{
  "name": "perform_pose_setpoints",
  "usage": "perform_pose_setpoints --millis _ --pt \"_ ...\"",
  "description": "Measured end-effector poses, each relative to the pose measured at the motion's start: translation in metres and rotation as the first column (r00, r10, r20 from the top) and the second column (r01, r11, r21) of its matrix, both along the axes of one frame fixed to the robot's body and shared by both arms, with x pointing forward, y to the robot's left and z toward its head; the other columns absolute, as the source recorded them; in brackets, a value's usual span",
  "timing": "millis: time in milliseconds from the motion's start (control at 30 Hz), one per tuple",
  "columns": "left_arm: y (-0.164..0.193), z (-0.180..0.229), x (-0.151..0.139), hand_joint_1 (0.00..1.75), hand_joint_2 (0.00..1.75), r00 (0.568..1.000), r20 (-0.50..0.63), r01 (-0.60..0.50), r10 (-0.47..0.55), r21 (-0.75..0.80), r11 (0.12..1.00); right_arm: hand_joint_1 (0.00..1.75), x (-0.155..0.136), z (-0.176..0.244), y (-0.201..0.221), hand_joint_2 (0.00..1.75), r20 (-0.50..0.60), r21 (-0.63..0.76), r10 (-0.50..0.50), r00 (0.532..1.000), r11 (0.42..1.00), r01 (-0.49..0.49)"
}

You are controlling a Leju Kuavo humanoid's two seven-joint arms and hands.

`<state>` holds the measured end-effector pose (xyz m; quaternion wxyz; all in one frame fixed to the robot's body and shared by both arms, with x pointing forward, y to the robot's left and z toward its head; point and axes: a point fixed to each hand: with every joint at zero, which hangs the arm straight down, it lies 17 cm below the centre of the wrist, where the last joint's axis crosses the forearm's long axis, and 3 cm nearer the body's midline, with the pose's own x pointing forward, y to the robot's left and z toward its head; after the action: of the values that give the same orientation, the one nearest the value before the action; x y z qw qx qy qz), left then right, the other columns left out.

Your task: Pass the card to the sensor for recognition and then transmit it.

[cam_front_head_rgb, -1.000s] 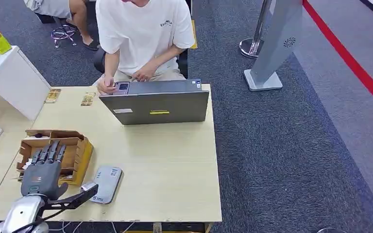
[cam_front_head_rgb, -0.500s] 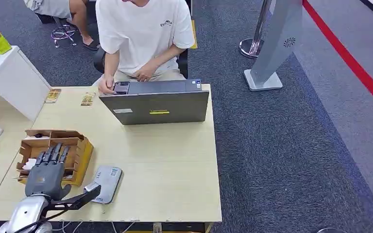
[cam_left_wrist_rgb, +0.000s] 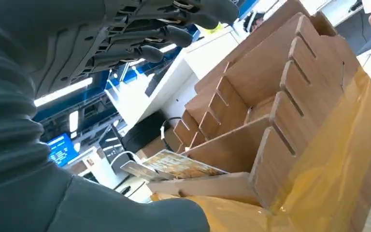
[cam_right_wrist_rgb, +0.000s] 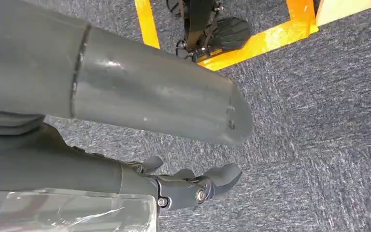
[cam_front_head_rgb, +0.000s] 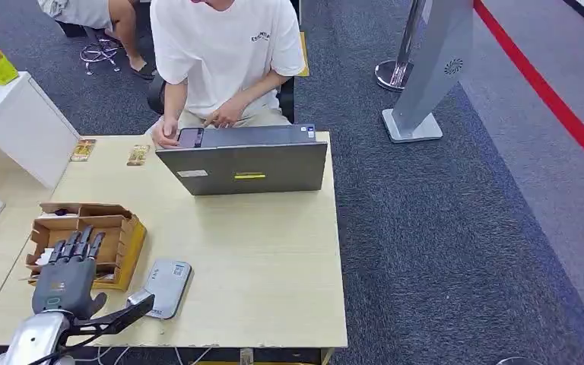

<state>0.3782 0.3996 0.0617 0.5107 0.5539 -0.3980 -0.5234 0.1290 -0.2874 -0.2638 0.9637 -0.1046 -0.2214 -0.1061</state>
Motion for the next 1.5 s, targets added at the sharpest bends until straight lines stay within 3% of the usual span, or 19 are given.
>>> perform_pose_setpoints --millis 1500 --pt "0.001 0.013 0.004 0.0 1.75 0.999 0.037 -0.032 0.03 0.039 0.999 0.0 0.002 0.0 -0.002 0.0 0.004 0.0 0.005 1.0 1.0 -0.005"
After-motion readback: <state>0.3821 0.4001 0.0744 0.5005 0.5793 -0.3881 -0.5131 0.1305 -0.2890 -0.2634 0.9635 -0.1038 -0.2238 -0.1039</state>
